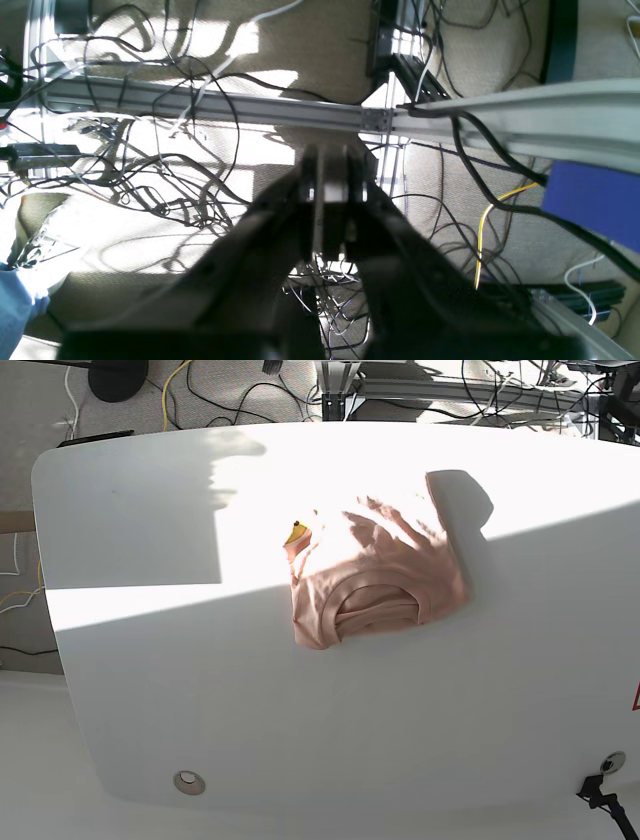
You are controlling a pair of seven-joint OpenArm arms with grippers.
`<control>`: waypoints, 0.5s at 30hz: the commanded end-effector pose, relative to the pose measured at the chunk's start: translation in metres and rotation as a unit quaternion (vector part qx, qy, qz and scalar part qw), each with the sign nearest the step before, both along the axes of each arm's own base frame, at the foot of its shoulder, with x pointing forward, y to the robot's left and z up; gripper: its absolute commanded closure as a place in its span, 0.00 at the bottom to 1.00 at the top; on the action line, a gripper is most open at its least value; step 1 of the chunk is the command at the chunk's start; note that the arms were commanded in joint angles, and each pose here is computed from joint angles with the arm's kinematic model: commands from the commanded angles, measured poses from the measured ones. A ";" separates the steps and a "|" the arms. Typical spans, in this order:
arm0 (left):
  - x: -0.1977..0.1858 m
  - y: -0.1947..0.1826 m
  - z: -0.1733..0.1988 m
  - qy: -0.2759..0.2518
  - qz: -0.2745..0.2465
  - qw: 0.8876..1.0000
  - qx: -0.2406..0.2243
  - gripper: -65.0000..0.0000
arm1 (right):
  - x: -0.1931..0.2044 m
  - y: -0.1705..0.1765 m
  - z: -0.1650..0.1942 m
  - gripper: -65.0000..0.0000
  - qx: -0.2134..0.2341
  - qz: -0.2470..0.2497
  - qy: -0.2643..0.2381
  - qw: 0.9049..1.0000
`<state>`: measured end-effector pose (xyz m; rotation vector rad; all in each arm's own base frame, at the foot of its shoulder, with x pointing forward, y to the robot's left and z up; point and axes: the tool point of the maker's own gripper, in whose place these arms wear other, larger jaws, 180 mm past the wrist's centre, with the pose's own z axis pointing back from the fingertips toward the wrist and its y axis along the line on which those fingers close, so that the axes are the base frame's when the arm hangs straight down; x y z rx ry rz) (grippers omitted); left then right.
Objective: Fold the T-shirt properly
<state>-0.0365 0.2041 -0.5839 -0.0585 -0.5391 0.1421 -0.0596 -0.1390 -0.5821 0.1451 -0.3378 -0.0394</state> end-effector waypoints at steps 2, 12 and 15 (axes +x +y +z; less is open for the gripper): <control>-0.023 0.004 -0.011 0.034 0.013 0.999 -0.002 1.00 | -0.005 -0.001 -0.008 1.00 0.001 0.000 0.013 1.000; -0.008 0.005 -0.045 0.088 0.022 0.996 -0.010 1.00 | 0.028 -0.007 -0.037 1.00 -0.007 -0.009 0.023 1.000; 0.002 0.004 -0.049 0.091 0.026 0.995 -0.012 1.00 | 0.039 -0.012 -0.042 1.00 -0.011 -0.010 0.021 1.000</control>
